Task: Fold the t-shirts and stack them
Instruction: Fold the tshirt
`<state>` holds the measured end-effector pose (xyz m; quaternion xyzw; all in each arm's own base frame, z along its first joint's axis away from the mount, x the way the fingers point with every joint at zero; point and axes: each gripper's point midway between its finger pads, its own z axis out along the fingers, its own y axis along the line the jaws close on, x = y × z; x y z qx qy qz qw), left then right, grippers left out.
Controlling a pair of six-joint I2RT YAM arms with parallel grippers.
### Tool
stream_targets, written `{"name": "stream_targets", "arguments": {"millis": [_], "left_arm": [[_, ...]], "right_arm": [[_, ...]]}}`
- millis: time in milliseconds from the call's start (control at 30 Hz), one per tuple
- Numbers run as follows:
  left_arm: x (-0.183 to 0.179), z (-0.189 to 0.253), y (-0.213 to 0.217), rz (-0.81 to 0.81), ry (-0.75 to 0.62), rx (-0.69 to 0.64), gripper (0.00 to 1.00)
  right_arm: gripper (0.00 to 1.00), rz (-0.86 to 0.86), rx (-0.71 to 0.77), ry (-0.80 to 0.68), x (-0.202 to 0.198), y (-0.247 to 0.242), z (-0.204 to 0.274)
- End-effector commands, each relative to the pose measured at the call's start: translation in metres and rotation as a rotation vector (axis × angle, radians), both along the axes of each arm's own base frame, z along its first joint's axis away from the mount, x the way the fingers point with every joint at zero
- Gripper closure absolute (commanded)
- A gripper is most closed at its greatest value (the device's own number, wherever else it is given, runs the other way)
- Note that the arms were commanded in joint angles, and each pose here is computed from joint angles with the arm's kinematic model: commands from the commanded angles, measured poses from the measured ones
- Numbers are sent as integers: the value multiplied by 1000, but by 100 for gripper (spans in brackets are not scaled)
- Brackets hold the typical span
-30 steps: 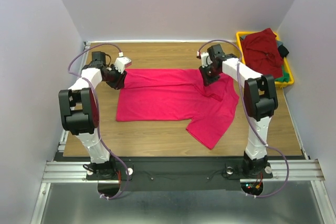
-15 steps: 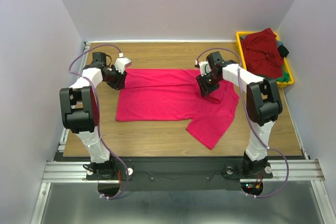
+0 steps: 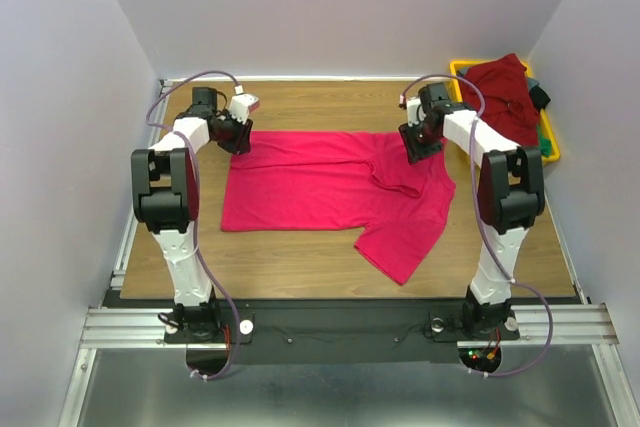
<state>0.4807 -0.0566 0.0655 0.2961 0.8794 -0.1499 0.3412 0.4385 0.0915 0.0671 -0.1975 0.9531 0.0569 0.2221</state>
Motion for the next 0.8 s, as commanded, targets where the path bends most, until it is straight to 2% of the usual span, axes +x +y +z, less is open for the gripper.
{"name": "stream_targets", "arguments": {"millis": [0, 233, 367, 433, 467, 633, 700, 767], "left_arm": [[3, -11, 12, 75, 36, 10, 63], [-2, -43, 59, 194, 126, 64, 68], [-1, -51, 79, 237, 154, 75, 71], [1, -46, 79, 228, 146, 69, 69], [2, -38, 74, 207, 136, 45, 65], [-4, 29, 58, 92, 6, 0, 57], [-15, 65, 52, 52, -62, -1, 53], [-33, 74, 49, 4, -67, 10, 52]], "right_arm": [[54, 1, -41, 0, 14, 0, -13], [52, -22, -45, 25, 31, 4, -37], [46, -39, -3, 11, 41, 12, -31], [42, -40, 14, -9, 43, 14, -20], [39, -32, 32, -18, 42, 17, -13], [31, 69, 78, -115, 21, 22, 49], [30, 142, 77, -154, 0, 21, 75], [32, 195, 70, -137, -23, 19, 83]]}}
